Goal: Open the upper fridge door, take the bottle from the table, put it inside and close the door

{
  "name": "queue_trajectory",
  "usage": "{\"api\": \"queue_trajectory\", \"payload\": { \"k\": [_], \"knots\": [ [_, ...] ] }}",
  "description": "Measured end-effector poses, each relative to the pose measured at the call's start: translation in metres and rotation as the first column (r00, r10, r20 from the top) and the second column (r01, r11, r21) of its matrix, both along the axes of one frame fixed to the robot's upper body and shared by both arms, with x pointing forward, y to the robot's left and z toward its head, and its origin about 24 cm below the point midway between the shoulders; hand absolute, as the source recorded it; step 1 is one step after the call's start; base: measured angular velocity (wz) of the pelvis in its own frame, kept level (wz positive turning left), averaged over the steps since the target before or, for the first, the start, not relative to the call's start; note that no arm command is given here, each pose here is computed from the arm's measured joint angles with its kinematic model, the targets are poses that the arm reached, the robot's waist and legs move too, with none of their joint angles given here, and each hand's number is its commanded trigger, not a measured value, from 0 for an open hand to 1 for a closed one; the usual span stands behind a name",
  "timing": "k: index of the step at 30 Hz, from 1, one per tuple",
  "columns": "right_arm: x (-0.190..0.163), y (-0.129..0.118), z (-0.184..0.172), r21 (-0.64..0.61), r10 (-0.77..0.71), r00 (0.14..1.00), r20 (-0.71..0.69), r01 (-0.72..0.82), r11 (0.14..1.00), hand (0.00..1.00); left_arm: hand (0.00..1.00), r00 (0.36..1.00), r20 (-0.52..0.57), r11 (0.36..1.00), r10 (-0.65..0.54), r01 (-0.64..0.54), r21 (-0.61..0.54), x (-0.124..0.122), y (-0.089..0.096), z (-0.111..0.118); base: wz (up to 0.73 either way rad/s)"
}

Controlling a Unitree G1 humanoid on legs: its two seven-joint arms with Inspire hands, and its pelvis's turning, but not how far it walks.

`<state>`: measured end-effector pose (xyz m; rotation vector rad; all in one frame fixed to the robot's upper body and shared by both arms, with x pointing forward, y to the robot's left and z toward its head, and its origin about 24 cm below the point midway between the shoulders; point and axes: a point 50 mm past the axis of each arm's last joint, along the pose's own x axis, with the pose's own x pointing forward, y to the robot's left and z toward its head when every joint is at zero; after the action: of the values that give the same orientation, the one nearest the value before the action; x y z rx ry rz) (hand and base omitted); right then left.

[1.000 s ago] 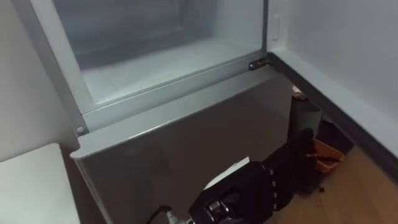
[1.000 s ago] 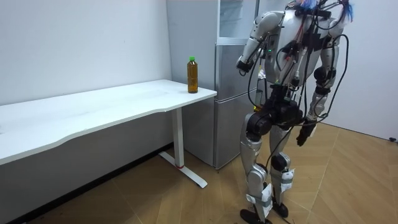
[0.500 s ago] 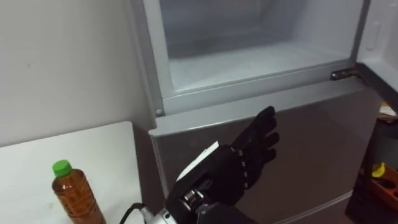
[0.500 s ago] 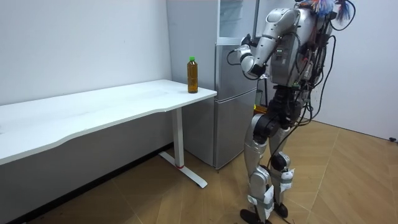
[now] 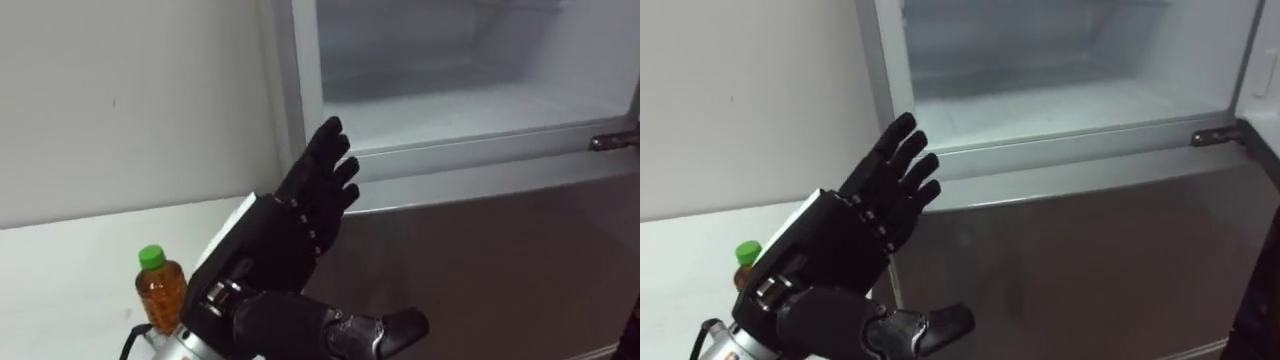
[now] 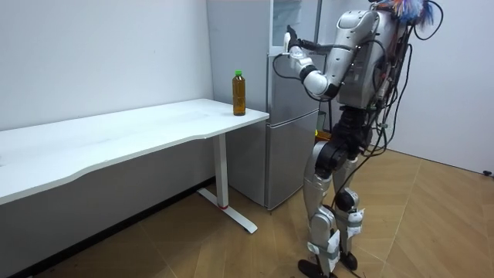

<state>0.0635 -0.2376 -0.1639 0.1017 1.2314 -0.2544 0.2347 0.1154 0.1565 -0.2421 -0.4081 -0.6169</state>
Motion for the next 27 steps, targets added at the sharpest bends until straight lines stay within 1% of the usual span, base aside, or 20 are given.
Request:
{"api": "queue_trajectory", "payload": {
  "k": [1, 4, 6, 9, 12, 16, 18, 25, 27],
  "knots": [
    [0.0, 0.0, 0.0, -0.004, 0.003, 1.0, 0.0, -0.003, 1.0, 0.0, 0.0, 1.0, 0.002, 1.0, 0.015, -0.015, 0.0, 0.0, 0.002, 0.0, 0.06],
    [-0.003, 0.003, -0.001, -0.008, 0.02, 1.0, -0.006, -0.02, 1.0, 0.0, 0.0, 0.995, -0.008, 0.994, 0.102, -0.102, -0.026, 0.002, 0.014, 0.0, 0.08],
    [-0.008, 0.002, -0.001, -0.011, 0.017, 1.0, -0.007, -0.017, 1.0, 0.0, 0.0, 0.985, 0.004, 0.984, 0.17, -0.17, -0.051, 0.003, 0.025, 0.004, 0.25],
    [-0.007, 0.002, -0.001, -0.022, 0.016, 1.0, 0.005, -0.015, 1.0, 0.0, 0.0, 0.969, 0.032, 0.967, 0.245, -0.242, -0.084, 0.002, 0.036, 0.01, 0.23],
    [-0.007, 0.002, 0.0, -0.023, 0.005, 1.0, 0.012, -0.004, 1.0, 0.0, 0.0, 0.951, 0.054, 0.949, 0.303, -0.296, -0.108, 0.0, 0.045, 0.015, 0.2],
    [-0.012, 0.001, -0.001, -0.031, -0.004, 1.0, 0.002, 0.004, 1.0, 0.0, 0.0, 0.937, 0.069, 0.935, 0.343, -0.332, -0.128, -0.005, 0.052, 0.018, 0.15],
    [-0.013, 0.001, -0.001, -0.036, -0.009, 1.0, -0.002, 0.009, 0.999, 0.0, 0.0, 0.922, 0.078, 0.921, 0.379, -0.367, -0.134, -0.007, 0.06, 0.02, 0.09],
    [-0.016, 0.001, -0.001, -0.059, -0.03, 1.0, -0.003, 0.029, 0.998, 0.0, 0.0, 0.873, 0.042, 0.867, 0.486, -0.476, -0.145, -0.014, 0.08, 0.014, 0.13],
    [-0.016, -0.001, -0.001, -0.074, -0.034, 0.999, -0.004, 0.034, 0.997, 0.0, 0.0, 0.839, 0.032, 0.834, 0.543, -0.534, -0.142, -0.018, 0.092, 0.012, 0.09]
  ]
}}
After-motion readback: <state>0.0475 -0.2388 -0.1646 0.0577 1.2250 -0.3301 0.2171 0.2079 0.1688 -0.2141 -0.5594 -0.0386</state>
